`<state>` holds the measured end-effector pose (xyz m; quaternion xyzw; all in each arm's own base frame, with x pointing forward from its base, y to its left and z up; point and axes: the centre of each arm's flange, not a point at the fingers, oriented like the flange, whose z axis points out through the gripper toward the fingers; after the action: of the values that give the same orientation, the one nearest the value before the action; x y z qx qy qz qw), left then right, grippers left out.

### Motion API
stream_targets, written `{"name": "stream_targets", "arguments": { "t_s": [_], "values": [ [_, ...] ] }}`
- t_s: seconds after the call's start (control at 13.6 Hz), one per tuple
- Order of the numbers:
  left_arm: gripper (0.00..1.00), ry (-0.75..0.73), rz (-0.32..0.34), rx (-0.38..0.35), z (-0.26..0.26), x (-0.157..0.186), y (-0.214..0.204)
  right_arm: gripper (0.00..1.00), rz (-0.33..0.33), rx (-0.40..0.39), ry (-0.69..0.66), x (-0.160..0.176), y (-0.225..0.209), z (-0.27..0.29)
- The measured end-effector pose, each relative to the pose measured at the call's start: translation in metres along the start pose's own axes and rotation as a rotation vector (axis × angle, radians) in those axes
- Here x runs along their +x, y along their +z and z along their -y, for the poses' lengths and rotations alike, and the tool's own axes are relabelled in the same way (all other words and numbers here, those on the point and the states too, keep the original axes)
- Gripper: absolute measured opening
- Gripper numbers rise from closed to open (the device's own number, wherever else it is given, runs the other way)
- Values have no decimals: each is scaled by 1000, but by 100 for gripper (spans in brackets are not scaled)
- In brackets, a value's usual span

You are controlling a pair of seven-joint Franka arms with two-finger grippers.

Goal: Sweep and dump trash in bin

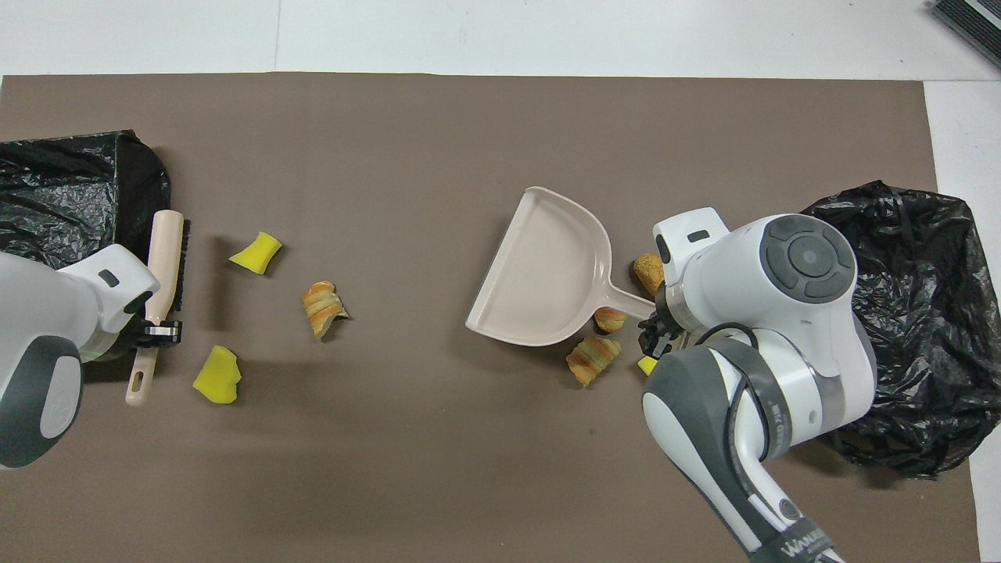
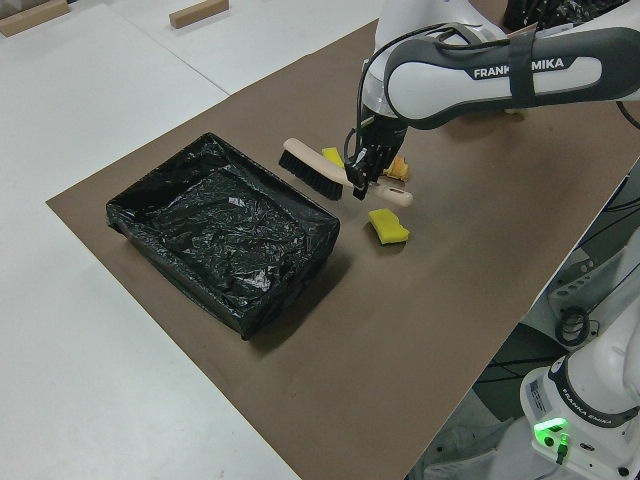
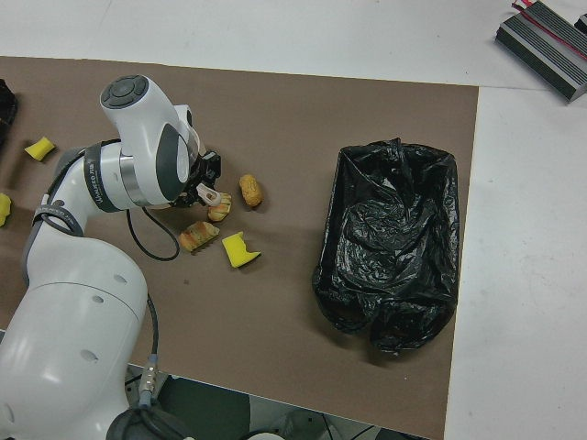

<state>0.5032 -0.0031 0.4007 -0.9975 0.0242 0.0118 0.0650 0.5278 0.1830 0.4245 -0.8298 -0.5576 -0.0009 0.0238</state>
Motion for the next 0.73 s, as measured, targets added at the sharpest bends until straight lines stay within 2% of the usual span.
{"name": "stream_targets", "arguments": {
  "t_s": [0.22,0.37,0.73],
  "values": [
    [26,11,0,-15,-9,12,31,31,-5,-7,-149,15,1,6],
    [26,32,17,-22,-21,13,46,31,-12,-18,-220,45,14,26],
    [26,133,22,-31,-77,2,46,31,3,-5,-276,83,58,50]
  ]
}}
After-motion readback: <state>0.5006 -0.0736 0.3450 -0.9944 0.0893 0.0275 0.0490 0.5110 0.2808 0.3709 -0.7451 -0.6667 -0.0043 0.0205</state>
